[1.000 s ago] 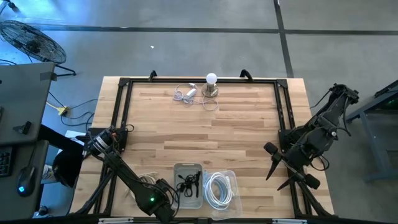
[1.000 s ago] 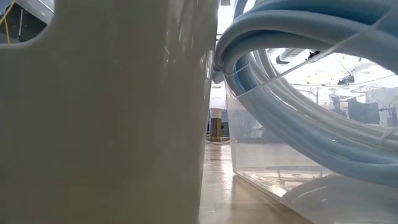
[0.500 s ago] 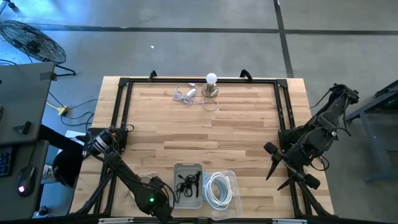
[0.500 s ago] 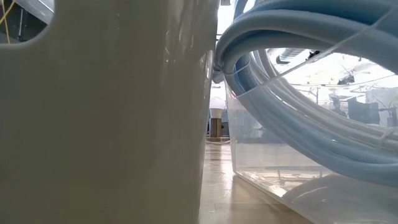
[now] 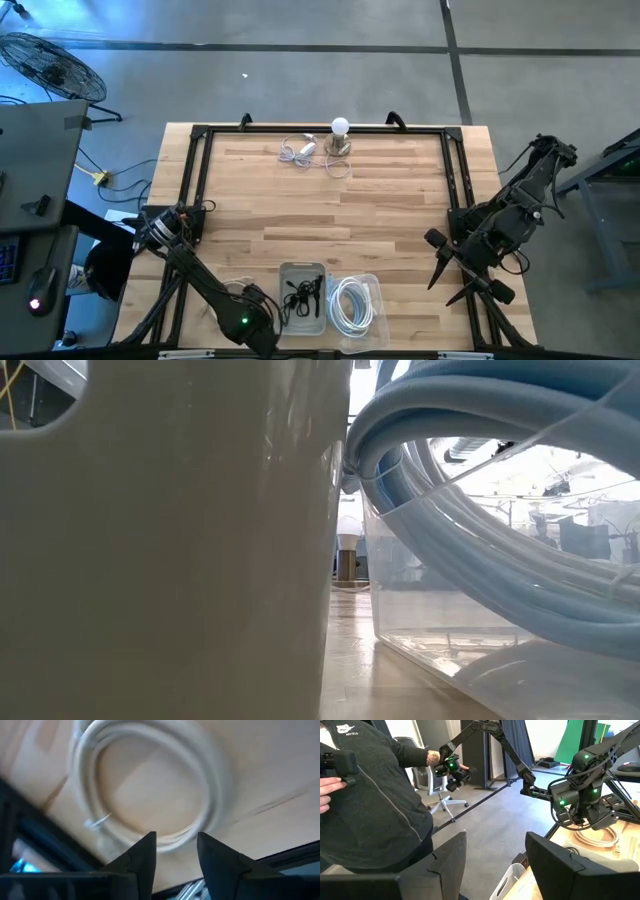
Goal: Pick & Place USB Port
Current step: Put the brown HDMI cable into the transparent bin
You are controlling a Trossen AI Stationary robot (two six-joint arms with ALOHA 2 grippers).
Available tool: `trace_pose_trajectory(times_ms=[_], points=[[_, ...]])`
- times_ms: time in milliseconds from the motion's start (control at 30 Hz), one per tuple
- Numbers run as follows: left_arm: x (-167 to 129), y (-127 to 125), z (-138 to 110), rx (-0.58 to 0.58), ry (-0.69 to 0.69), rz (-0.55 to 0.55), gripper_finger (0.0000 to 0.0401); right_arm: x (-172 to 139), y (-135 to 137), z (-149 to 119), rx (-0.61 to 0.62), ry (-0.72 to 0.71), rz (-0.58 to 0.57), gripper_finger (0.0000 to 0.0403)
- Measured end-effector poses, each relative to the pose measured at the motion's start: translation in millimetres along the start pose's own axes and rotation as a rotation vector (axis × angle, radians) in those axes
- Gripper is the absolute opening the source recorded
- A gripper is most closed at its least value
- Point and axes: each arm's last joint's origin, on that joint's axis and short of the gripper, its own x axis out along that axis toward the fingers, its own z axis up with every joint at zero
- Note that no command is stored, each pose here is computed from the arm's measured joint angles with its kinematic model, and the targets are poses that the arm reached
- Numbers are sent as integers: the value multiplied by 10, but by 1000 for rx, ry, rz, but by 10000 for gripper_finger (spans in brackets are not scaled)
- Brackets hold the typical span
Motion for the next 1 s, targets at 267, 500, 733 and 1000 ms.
trace_pose_trajectory(times_ms=[267, 500, 733, 1000], points=[[-6, -104, 13, 88, -64, -106, 158, 0, 0, 0, 1, 0, 0, 197], [29, -115, 23, 93, -69, -118, 164, 0, 0, 0, 22, 0, -1, 197], [254, -155, 69, 104, -46, -174, 164, 3, -1, -1, 39, 1, -1, 197], [417, -162, 109, 202, -59, -233, 160, 3, -1, -1, 53, 1, -1, 197]])
